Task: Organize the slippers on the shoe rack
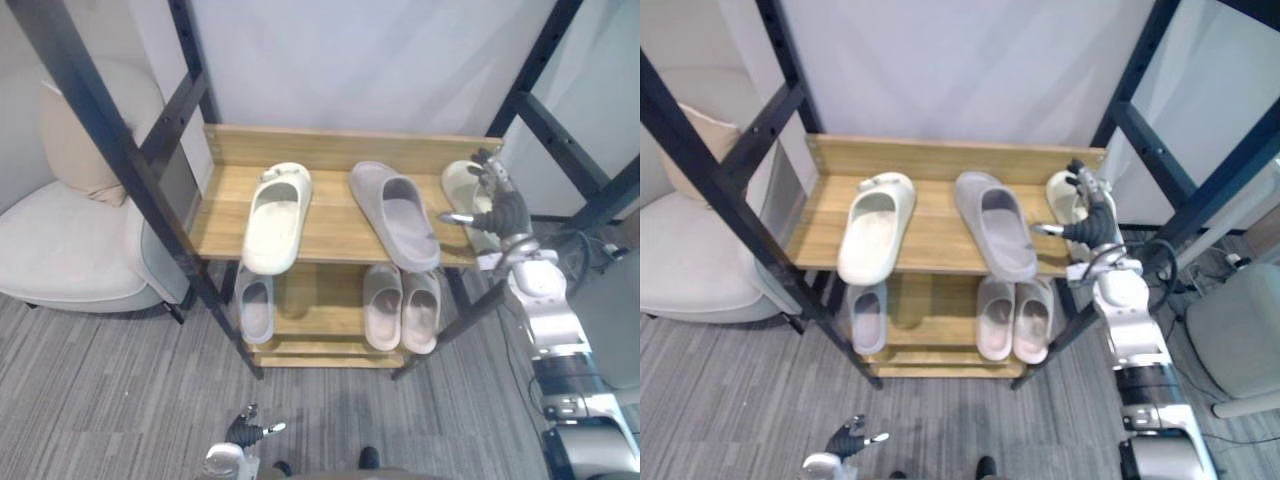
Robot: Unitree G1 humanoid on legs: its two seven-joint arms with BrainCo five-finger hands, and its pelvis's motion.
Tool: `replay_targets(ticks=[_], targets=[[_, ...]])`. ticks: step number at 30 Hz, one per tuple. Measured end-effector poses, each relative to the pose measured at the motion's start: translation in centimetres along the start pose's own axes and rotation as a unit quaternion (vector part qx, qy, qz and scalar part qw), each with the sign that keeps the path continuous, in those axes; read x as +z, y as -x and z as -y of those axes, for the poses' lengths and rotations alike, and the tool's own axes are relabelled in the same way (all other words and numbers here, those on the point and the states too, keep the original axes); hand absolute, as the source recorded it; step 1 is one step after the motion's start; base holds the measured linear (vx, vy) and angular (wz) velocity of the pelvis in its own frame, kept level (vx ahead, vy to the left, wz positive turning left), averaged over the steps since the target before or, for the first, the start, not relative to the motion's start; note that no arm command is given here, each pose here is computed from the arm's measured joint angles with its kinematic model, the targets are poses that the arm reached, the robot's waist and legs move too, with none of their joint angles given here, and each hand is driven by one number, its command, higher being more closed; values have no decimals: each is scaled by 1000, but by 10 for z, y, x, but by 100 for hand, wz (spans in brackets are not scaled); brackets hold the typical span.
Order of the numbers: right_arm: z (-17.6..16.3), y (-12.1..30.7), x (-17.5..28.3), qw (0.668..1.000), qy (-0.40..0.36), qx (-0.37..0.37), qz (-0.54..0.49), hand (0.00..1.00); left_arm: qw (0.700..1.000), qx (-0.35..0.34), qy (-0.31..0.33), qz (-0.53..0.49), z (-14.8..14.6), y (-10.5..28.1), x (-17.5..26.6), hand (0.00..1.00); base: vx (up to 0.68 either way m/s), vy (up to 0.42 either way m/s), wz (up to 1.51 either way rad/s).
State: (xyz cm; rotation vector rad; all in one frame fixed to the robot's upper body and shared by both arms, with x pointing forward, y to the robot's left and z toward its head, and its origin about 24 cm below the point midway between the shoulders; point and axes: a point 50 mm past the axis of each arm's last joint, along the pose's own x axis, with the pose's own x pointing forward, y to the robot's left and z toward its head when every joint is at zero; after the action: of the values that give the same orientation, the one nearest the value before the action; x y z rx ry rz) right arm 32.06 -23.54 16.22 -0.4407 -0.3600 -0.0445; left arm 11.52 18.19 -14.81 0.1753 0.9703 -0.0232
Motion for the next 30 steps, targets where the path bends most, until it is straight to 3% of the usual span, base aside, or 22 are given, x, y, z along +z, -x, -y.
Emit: replay_targets(ticks=[12, 30], targets=[[-12, -23, 10, 999, 30, 32, 6, 0, 1000, 4, 6, 20, -3, 0, 8, 0, -20, 1, 5], [-4, -31, 1, 996, 81, -11, -33, 0, 999, 7, 17, 34, -4, 0, 15, 0, -13, -4, 1]])
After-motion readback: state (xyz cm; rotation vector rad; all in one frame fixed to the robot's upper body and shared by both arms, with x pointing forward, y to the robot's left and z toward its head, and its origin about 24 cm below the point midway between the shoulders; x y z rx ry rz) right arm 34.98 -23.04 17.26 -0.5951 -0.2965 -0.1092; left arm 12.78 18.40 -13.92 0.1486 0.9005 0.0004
